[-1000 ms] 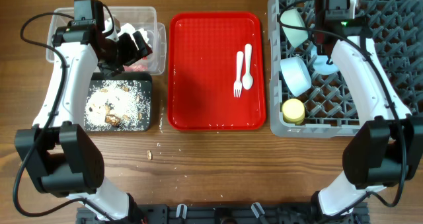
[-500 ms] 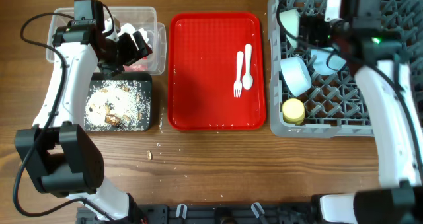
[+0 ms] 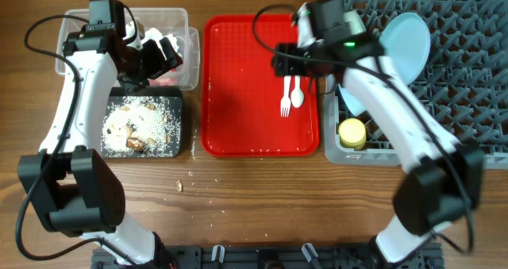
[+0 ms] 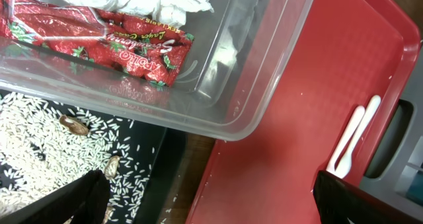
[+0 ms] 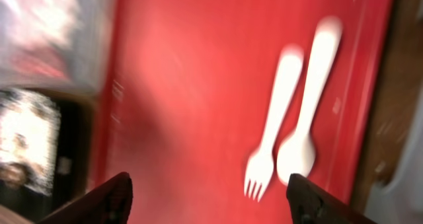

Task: Sort waste into correct bins and load items into the dishwasher rack
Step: 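Reach the right gripper to the red tray and grasp the white spork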

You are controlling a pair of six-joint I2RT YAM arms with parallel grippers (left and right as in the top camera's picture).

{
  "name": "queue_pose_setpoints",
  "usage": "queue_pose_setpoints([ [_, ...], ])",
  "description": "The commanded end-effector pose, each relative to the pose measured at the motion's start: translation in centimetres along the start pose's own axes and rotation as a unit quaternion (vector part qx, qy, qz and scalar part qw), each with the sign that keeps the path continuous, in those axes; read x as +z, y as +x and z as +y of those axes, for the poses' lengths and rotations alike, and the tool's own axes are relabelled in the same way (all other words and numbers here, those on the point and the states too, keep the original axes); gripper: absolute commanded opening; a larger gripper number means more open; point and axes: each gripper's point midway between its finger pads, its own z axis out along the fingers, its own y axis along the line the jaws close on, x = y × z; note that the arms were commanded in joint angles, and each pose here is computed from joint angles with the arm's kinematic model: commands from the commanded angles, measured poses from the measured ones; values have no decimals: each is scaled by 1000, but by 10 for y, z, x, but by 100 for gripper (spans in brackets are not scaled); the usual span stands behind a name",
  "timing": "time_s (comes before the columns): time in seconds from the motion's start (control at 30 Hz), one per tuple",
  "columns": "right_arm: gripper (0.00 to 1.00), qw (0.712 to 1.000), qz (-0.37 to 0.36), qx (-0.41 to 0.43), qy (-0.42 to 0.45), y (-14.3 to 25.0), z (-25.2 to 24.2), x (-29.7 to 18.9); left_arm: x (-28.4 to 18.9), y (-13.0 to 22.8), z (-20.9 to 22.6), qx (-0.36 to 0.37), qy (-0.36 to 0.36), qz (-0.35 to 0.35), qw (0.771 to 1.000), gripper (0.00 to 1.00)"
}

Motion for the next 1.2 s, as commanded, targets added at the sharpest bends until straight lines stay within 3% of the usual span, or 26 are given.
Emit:
queue_pose_setpoints([
  [0.0,71,993,86,69,47,39,-26,44,-3,-3,2,-1,-2,-5,1000,100],
  [0.1,70,983,137,107,66,63,-37,67,-3,-3,2,-1,-2,-5,1000,100],
  [0.3,62,974,170,129,73,80,-44,90,-3,-3,2,-1,-2,-5,1000,100],
  [0.6,49,971,181,140,75,86,-47,102,-3,-3,2,-1,-2,-5,1000,100],
  [0.87,33,967,198,150,54,90,-49,113,-3,-3,2,-1,-2,-5,1000,100],
  [1.03,29,963,223,149,37,93,-51,122,-3,-3,2,-1,-2,-5,1000,100],
  [1.17,14,959,239,146,32,94,-51,126,-3,-3,2,-1,-2,-5,1000,100],
])
